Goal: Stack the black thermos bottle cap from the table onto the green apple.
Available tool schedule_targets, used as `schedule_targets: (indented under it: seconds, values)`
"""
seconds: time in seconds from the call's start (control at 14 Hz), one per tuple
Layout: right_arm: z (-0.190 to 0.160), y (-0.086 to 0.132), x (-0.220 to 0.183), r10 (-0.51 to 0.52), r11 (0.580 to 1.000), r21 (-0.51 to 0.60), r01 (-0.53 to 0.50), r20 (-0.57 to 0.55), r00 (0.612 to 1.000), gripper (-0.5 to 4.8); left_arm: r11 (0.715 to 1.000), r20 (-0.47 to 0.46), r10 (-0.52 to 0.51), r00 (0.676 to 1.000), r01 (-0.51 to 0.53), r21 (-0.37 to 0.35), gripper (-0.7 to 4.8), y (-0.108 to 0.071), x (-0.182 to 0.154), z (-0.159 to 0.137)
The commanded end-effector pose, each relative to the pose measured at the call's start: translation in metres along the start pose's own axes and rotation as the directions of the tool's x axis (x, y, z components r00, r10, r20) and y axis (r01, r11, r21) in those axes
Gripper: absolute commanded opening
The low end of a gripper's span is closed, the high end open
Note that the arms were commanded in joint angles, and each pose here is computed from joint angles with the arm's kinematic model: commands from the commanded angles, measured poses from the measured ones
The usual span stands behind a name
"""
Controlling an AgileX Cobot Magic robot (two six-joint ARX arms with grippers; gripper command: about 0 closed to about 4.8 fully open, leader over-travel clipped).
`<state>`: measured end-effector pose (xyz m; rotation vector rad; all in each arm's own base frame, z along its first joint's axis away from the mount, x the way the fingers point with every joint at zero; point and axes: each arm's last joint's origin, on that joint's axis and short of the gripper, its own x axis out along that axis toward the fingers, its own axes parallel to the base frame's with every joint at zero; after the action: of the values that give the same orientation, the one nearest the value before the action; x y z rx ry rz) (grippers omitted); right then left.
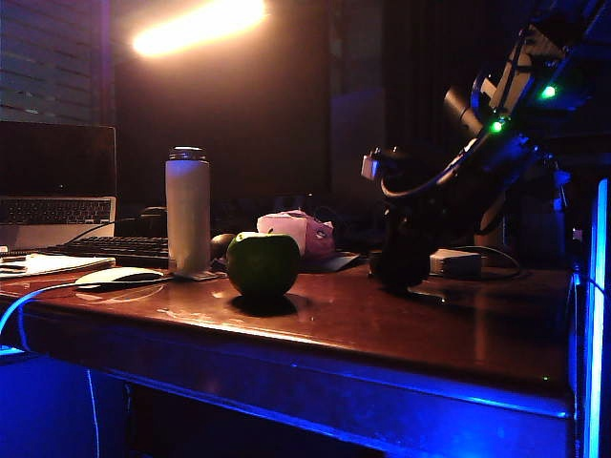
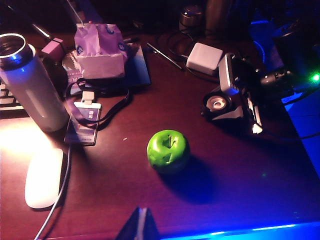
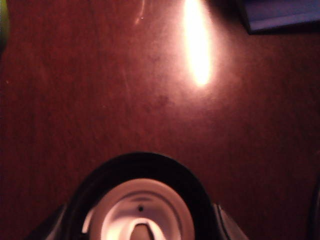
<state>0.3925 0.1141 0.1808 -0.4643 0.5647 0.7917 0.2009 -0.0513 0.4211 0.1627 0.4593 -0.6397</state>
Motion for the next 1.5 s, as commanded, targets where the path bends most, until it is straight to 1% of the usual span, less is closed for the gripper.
schedule_targets:
  seconds: [0.07,0.21,0.29,0.36,0.5,0.57,0.71,0.79,0.93,1.14,1.43,1.5]
  values:
    - [0.021,-0.003,-0.019,-0.044,0.996,0.081,0.037,0.09,0.995,1.89,1.0,0.011,-0.006,1.0,0.006,0.004,-0.03,-0.001,-0.002,0.002]
    - [0.037,-0.002,-0.034,-0.075,0.99,0.129,0.058,0.134,0.988,1.89,1.0,0.011,-0.006,1.0,0.006,0.004,-0.03,-0.001,-0.002,0.002]
    - [0.048,0.0,-0.038,-0.092,0.988,0.135,0.072,0.146,0.985,1.89,1.0,0.011,-0.006,1.0,0.006,0.004,-0.03,-0.001,-0.002,0.002]
    - [0.06,0.005,-0.038,-0.088,0.99,0.119,0.07,0.153,0.984,1.89,1.0,0.012,-0.006,1.0,0.006,0.005,-0.03,-0.001,-0.002,0.002]
    - [0.09,0.018,-0.042,-0.047,0.996,0.08,0.032,0.181,0.982,1.89,1.0,0.012,-0.006,1.0,0.006,0.005,-0.03,-0.001,-0.002,0.002]
    - [0.107,0.025,-0.045,-0.031,0.998,0.053,0.02,0.213,0.976,1.88,1.0,0.014,-0.005,1.0,0.005,0.005,-0.03,-0.001,-0.002,0.002]
    - [0.131,0.035,-0.049,-0.012,0.999,0.049,-0.001,0.271,0.962,1.88,1.0,0.014,-0.005,1.0,0.005,0.005,-0.03,-0.001,-0.002,0.002]
    - [0.139,0.036,-0.049,-0.004,0.998,0.057,-0.013,0.29,0.957,1.88,1.0,0.014,-0.005,1.0,0.005,0.005,-0.03,-0.001,-0.002,0.002]
    - [0.149,0.035,-0.04,0.015,0.992,0.114,-0.051,0.301,0.954,1.88,1.0,0.012,-0.006,1.0,0.006,0.004,-0.03,-0.001,-0.002,0.002]
    - [0.148,0.039,-0.025,0.072,0.988,0.116,-0.105,0.257,0.964,1.88,1.0,0.012,-0.006,1.0,0.006,0.005,-0.03,-0.001,-0.002,0.002]
    - [0.143,0.057,-0.009,0.142,0.98,0.108,-0.165,0.192,0.971,1.88,1.0,0.013,-0.006,1.0,0.006,0.005,-0.03,-0.001,-0.002,0.002]
    - [0.142,0.058,-0.006,0.147,0.98,0.108,-0.169,0.187,0.971,1.88,1.0,0.012,-0.006,1.0,0.006,0.005,-0.03,-0.001,-0.002,0.002]
